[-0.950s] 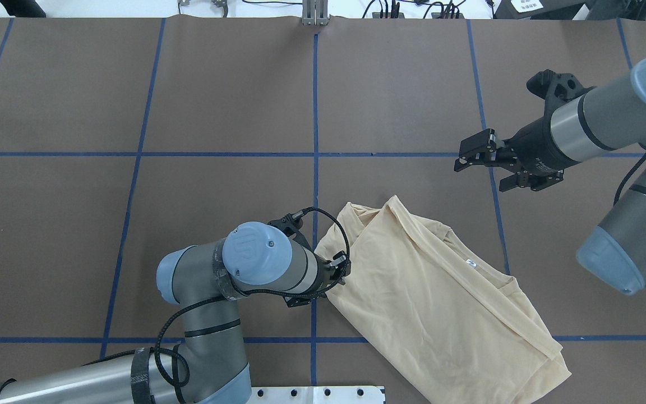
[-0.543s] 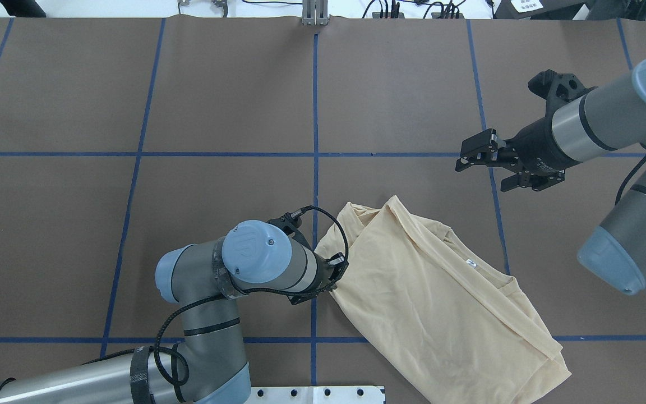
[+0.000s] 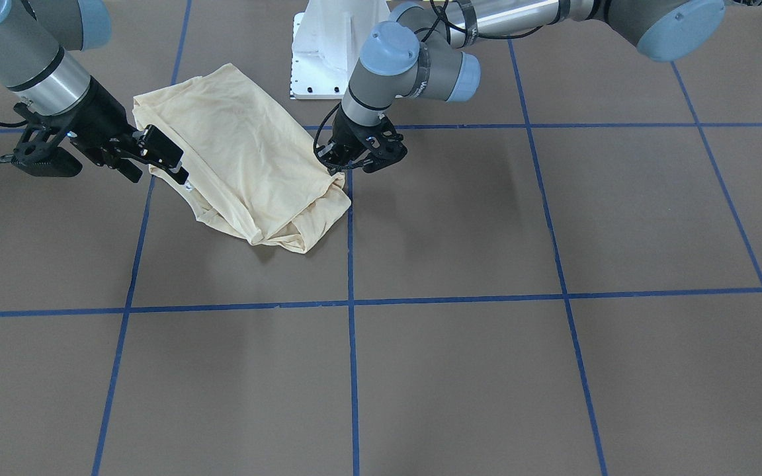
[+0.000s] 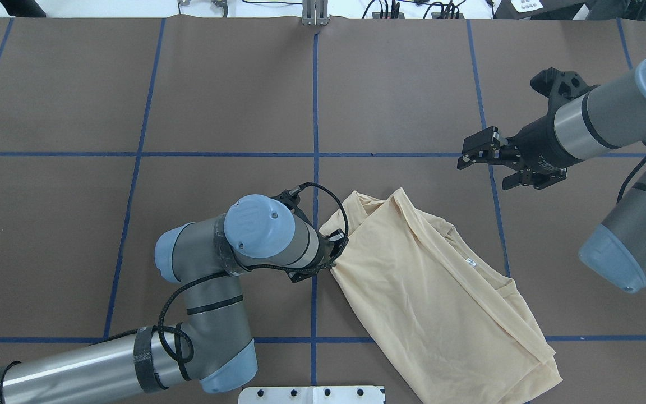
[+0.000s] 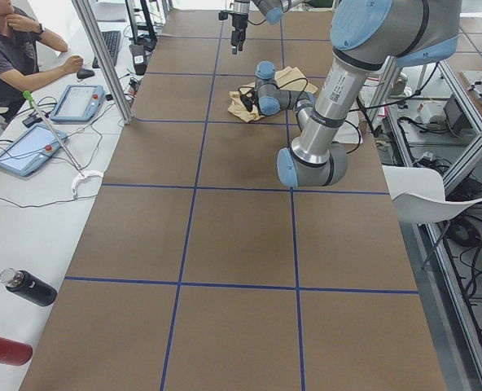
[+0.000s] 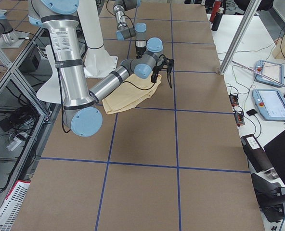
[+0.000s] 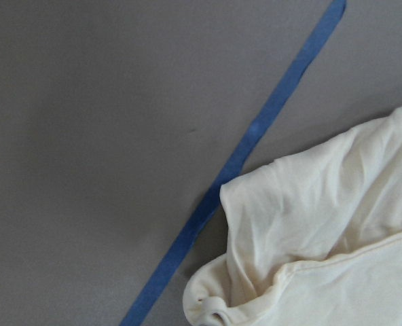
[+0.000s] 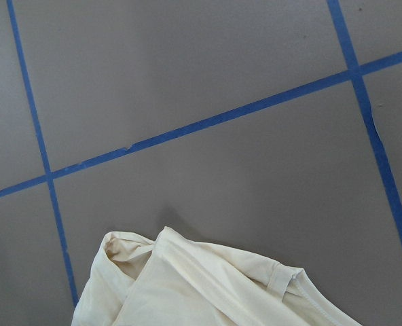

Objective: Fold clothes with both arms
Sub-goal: 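Drag the shirt corner away from the robot with the left gripper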

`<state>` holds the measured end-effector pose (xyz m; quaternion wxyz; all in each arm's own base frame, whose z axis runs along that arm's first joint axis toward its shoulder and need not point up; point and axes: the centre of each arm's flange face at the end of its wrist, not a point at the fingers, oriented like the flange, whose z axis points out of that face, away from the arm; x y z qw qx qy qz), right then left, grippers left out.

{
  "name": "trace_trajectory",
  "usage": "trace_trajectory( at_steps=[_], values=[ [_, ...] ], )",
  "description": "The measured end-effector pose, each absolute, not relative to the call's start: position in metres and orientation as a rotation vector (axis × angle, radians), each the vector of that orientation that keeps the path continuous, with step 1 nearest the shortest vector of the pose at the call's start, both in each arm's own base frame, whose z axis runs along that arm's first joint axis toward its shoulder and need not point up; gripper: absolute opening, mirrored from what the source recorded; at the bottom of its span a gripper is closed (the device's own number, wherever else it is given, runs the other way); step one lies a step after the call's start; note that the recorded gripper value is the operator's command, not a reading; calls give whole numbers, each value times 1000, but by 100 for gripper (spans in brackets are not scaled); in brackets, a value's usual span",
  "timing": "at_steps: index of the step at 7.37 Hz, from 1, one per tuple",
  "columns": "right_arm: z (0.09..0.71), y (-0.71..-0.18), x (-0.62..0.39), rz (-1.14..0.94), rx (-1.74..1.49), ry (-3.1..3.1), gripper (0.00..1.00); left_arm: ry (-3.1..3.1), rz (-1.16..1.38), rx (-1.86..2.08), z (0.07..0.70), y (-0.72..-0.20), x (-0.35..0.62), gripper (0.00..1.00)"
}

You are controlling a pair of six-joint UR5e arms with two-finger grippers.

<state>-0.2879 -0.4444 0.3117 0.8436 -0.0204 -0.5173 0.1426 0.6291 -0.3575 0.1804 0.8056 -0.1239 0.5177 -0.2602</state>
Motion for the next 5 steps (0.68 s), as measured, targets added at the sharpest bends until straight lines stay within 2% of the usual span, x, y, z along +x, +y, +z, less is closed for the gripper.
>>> trace_trajectory(
  at_steps=[5],
  values=[
    [310,-446,-287,302,-38,-1095,100,1052,-595,-163,208,-434,606,0]
  ],
)
